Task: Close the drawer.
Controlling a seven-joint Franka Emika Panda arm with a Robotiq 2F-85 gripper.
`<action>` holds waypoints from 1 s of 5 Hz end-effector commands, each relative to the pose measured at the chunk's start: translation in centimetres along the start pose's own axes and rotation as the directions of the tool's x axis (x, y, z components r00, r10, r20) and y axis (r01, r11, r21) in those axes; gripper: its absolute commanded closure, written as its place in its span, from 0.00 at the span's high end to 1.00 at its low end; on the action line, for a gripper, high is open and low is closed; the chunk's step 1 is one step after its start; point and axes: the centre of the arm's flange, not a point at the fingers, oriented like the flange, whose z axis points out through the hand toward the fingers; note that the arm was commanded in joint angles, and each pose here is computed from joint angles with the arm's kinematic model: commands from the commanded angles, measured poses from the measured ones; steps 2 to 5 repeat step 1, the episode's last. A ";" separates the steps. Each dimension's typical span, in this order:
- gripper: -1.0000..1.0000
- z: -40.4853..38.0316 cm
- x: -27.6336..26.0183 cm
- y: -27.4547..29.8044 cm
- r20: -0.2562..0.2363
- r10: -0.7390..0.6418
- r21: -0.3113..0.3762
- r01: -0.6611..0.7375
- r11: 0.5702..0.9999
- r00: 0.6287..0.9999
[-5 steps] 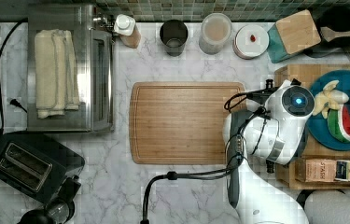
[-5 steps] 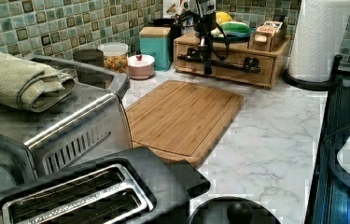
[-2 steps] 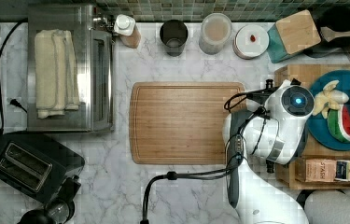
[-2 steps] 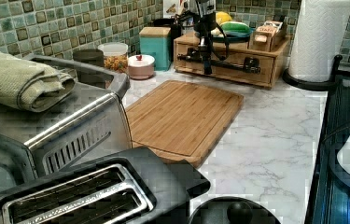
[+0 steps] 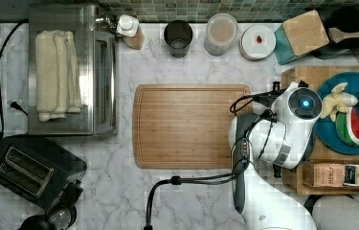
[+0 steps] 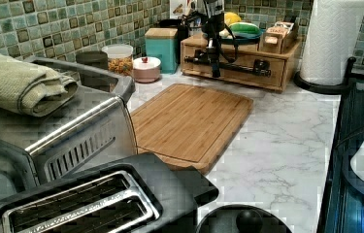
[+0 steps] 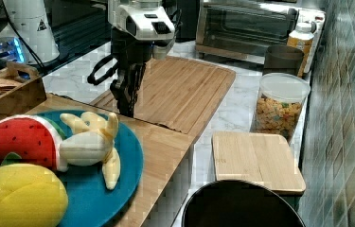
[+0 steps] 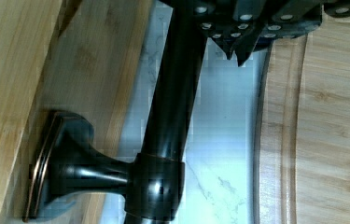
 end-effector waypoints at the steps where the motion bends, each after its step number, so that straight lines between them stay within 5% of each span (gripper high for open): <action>1: 0.00 -10.9 -7.1 17.8 -0.215 0.237 -0.212 -0.282 0.936 0.947; 5: 0.00 -10.9 -7.1 17.8 -0.215 0.237 -0.212 -0.282 0.936 0.947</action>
